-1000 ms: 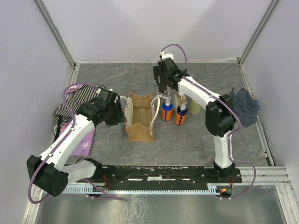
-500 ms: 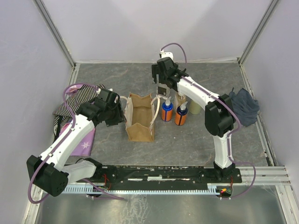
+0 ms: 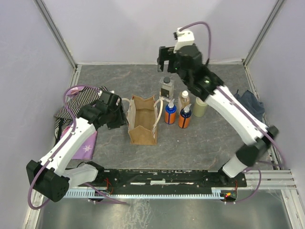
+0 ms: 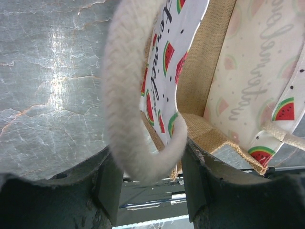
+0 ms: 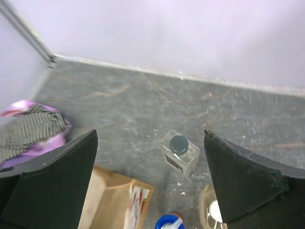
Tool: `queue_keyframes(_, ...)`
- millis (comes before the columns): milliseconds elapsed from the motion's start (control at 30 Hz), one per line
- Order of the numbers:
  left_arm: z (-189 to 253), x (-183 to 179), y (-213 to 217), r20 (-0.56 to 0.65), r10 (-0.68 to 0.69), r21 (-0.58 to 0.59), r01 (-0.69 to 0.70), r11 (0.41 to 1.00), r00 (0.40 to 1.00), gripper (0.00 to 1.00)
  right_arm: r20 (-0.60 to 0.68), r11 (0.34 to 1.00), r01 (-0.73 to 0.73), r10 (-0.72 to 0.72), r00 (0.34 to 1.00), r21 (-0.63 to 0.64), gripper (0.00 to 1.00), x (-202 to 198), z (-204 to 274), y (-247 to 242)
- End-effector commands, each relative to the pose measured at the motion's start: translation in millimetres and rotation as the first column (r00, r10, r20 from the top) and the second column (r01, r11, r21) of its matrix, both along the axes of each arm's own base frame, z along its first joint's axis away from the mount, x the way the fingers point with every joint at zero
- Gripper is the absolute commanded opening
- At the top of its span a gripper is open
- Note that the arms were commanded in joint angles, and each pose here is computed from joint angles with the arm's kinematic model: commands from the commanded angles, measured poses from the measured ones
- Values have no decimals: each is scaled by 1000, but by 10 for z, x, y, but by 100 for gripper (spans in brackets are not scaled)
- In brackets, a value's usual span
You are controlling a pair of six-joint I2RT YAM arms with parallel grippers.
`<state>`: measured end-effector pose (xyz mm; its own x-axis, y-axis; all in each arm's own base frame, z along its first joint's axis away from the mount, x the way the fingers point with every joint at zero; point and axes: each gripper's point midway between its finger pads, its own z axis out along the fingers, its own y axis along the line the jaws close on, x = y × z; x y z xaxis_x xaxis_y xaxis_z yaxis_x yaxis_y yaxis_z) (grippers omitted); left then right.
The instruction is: Take the personal care products out of the canvas bag
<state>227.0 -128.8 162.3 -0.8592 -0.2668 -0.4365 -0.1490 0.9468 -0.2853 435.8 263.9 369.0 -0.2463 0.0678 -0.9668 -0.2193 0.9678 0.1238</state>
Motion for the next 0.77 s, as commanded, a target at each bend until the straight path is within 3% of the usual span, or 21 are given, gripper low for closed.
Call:
queue_keyframes(0,433,114,0,151,2,-41,4,999,989,56,88,999,-50,50,995,1,100,-578,641,-348)
queue_keyframes(167,1017,151,-63,341,-28,-117,72,991,940,57,43,996,-3,7,999,-86,100,-1000,653,-864)
queue_keyframes(300,1476,208,81,457,4,-87,41,995,889,82,-38,993,17,-21,999,-115,100,-1226,626,-1180)
queue_keyframes(467,1805,450,260,520,20,25,-38,999,854,99,-162,987,75,-98,982,-140,100,-1247,482,-1404)
queue_keyframes(600,1856,860,341,501,3,124,-75,989,866,99,-291,982,78,-126,948,-171,100,-1110,184,-1447)
queue_keyframes(733,1847,1173,410,475,26,85,-76,993,880,99,-367,992,74,-108,924,-107,100,-920,-81,-1529)
